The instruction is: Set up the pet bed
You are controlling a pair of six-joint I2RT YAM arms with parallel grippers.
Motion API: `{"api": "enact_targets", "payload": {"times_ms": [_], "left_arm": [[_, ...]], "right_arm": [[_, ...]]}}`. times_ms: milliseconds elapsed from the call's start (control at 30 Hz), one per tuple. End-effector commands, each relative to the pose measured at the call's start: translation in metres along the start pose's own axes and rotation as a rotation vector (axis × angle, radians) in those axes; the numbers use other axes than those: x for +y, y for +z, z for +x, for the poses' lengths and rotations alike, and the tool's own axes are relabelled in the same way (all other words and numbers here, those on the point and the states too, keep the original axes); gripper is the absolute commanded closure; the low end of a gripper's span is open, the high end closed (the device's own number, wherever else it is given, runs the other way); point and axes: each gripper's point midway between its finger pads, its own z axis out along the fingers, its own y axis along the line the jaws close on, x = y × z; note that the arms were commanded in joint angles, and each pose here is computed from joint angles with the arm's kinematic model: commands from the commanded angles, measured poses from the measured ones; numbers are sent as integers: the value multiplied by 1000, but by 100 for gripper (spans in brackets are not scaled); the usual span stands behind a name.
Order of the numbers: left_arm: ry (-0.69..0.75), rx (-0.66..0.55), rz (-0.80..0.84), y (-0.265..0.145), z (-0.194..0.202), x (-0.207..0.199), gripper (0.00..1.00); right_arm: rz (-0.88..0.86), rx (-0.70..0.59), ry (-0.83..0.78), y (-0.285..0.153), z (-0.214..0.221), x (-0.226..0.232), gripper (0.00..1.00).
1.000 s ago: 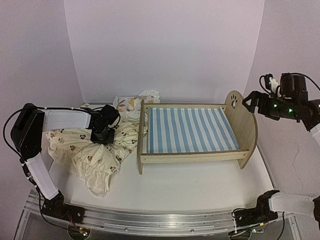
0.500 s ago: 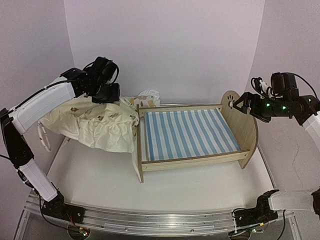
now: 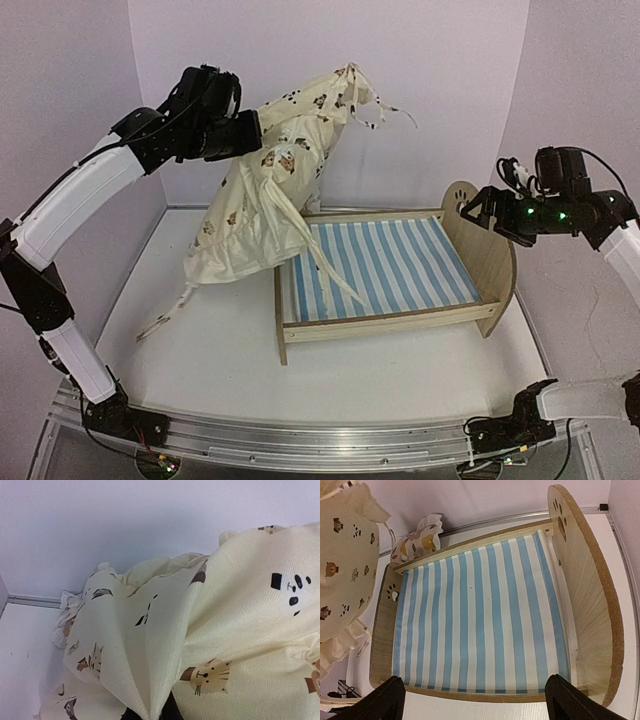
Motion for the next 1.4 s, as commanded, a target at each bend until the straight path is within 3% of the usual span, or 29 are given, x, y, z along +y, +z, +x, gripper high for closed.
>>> {"api": "enact_targets", "payload": {"times_ms": [0,267,433,467,500,567,600,633,733,833,1133,1367], "left_arm": [[-47,-60,109,14,-8,-34,100],[-81,61,247,63,70,-106,100],[-80,176,334,98,130,-139,99],[-72,194,354,101,137,-143,91],[-65,208,368,103,144,-145,77],[-67,205,377,102,149,-141,24],[-81,170,401,94,139,-142,5],[-79,157,403,91,140,-137,1],[-64,126,395,83,132,-123,1],[-26,122,330,91,115,-93,1],[110,18,170,114,36,25,0],[134,119,88,152,30,105,0]], "right_arm": [[-25,-6,17,6,-1,3,2],[-31,-13,53,1,11,-1,2],[-121,3,87,-2,22,11,2],[-137,9,97,-1,24,13,2],[-143,16,112,1,25,14,2],[-142,16,190,8,26,12,2],[-180,-1,254,12,22,17,2],[-228,3,310,19,23,22,2],[-364,2,463,33,23,41,2],[-315,-16,503,44,34,47,2],[-298,124,425,80,77,131,2],[-349,169,376,96,82,169,2]]}}
